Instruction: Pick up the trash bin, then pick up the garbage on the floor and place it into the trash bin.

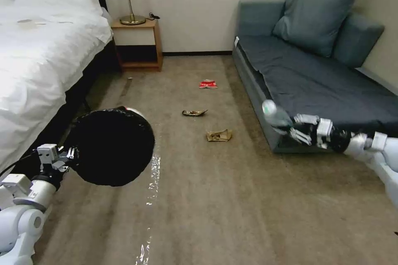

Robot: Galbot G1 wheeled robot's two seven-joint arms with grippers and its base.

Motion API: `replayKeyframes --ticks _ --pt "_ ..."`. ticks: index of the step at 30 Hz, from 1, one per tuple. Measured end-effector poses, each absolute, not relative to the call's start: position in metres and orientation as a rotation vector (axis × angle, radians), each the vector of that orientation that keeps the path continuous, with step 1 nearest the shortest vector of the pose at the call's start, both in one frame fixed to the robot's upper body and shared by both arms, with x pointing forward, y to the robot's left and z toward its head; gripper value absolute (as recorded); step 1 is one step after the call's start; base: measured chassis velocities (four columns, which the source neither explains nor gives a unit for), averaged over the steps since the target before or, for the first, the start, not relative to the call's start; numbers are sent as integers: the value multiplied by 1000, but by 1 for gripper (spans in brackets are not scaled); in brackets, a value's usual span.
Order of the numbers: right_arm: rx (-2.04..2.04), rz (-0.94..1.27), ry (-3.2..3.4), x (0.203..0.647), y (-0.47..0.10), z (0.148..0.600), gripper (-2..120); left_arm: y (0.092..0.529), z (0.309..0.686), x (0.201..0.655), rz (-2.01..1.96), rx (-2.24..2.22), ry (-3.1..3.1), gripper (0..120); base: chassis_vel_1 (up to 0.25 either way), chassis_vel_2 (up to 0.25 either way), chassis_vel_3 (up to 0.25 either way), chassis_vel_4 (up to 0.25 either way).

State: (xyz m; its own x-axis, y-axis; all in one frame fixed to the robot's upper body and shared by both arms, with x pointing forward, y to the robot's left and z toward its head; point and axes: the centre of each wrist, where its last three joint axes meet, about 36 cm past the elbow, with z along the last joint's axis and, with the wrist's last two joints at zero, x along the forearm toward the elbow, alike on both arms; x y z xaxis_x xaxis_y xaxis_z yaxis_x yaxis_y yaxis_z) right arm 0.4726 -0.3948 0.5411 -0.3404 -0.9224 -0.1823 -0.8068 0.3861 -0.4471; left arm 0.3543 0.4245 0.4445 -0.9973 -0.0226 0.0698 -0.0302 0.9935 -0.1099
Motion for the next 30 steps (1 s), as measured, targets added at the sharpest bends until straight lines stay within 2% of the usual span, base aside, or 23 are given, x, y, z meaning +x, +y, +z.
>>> replayKeyframes --ticks 1,2,3,4,5,8,22,30 --pt "-1493 -391 2247 473 -395 541 18 425 445 354 171 41 -3068 1 0 0 0 0" --pt "-1537 -283 2223 462 -355 547 18 414 445 361 241 62 -3047 1 0 0 0 0" --pt "-1537 -283 2223 462 -355 547 18 414 445 361 241 62 -3047 1 0 0 0 0" --pt "-1566 -191 2199 452 -318 546 18 405 444 364 301 73 -3018 1 0 0 0 0" --pt "-1566 -191 2199 452 -318 546 18 405 444 364 301 73 -3018 1 0 0 0 0" --pt "-1638 -75 2181 441 -256 538 18 387 442 363 404 112 -2956 1 0 0 0 0" --pt "-1799 -232 2158 495 -173 490 18 380 442 365 419 107 -2955 1 0 0 0 0" --pt "-1804 -213 2136 533 -131 494 18 379 441 369 423 95 -2958 1 0 0 0 0"
